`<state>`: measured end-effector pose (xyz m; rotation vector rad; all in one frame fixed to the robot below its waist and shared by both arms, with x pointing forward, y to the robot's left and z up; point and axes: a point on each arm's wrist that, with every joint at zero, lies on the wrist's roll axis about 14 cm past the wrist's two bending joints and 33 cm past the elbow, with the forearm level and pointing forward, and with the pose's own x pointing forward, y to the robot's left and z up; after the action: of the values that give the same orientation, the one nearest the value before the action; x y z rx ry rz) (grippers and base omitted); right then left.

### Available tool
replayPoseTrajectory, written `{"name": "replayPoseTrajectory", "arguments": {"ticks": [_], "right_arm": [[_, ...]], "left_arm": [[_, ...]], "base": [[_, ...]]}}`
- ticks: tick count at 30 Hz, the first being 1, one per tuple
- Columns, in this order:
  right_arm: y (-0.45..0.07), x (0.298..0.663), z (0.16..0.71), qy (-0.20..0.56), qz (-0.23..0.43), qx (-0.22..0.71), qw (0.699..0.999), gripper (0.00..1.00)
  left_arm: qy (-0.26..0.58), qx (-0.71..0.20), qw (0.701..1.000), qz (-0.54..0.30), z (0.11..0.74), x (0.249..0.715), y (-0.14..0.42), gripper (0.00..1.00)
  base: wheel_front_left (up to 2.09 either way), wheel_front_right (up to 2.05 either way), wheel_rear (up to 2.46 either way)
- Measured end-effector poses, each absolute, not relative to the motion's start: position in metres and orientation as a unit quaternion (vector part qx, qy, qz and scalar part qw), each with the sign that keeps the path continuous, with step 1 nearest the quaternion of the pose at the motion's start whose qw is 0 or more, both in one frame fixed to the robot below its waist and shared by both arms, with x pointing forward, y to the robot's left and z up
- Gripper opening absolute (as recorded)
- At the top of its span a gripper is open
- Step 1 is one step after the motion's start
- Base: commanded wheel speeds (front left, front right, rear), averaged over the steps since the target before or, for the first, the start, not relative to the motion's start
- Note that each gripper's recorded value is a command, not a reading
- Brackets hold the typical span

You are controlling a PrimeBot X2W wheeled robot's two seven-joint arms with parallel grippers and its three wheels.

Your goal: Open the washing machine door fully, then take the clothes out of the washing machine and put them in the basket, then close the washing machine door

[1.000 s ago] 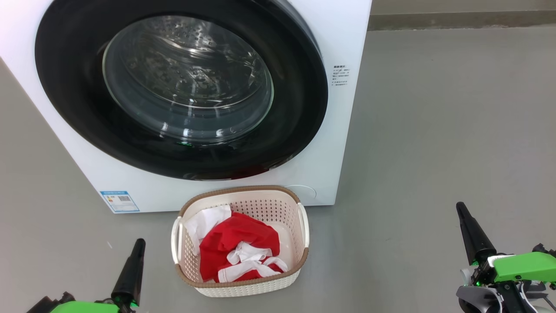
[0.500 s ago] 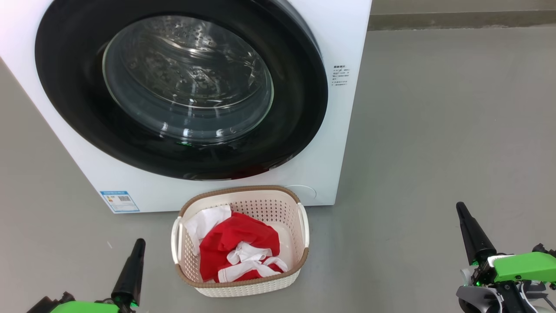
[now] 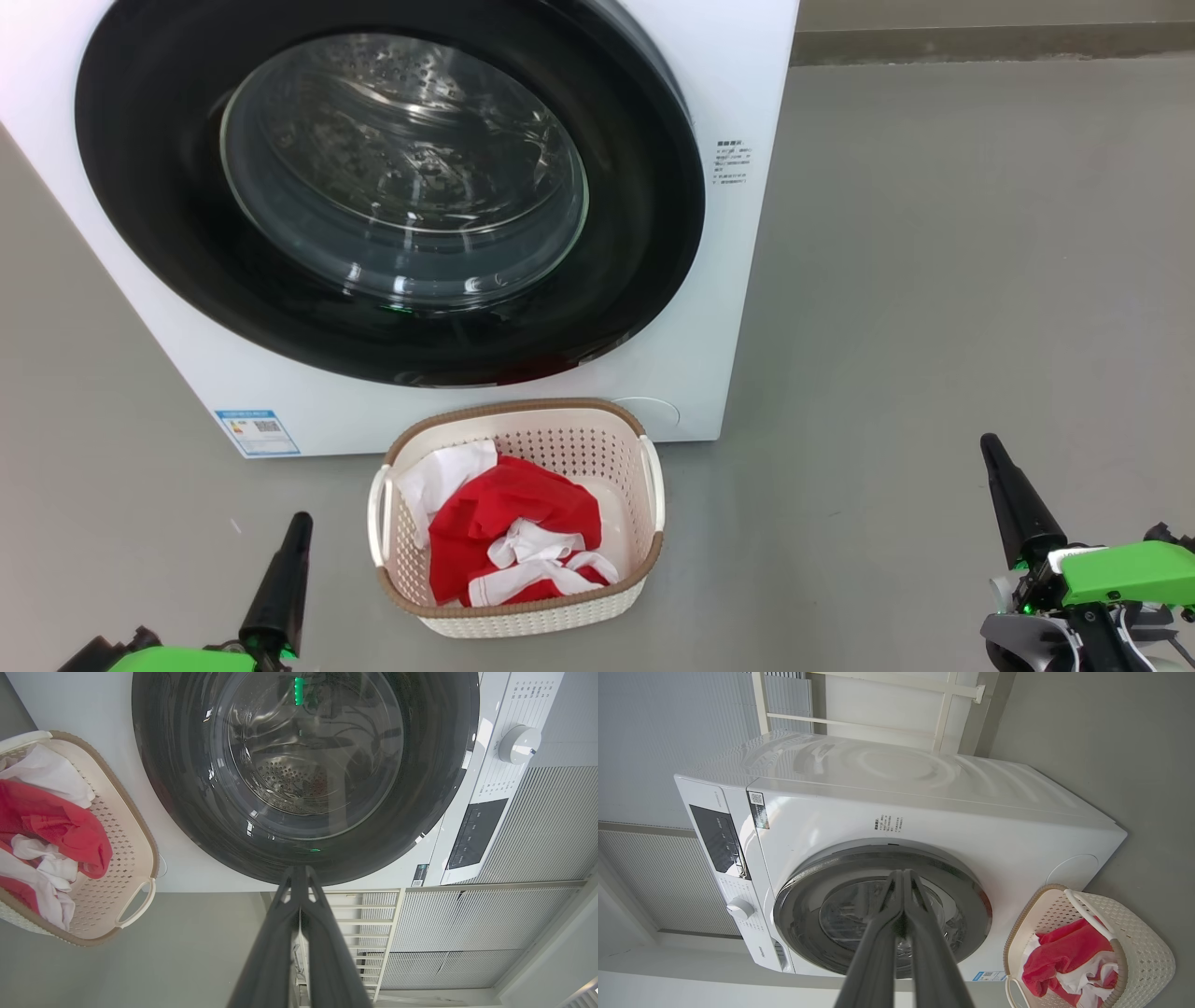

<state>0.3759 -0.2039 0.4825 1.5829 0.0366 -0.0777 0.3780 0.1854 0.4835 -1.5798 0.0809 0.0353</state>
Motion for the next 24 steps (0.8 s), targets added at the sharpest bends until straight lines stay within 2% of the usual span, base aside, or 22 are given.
{"name": "replayPoseTrajectory", "arguments": {"ticks": [24], "right_arm": [[-0.204,0.3759,0.4825,0.016,-0.035,0.711,0.702,0.0]], "left_arm": [[0.036,-0.71,0.703,0.016,0.4835,0.378,0.1854,0.0]], "base": [[0.0,0.0,0.0]]}}
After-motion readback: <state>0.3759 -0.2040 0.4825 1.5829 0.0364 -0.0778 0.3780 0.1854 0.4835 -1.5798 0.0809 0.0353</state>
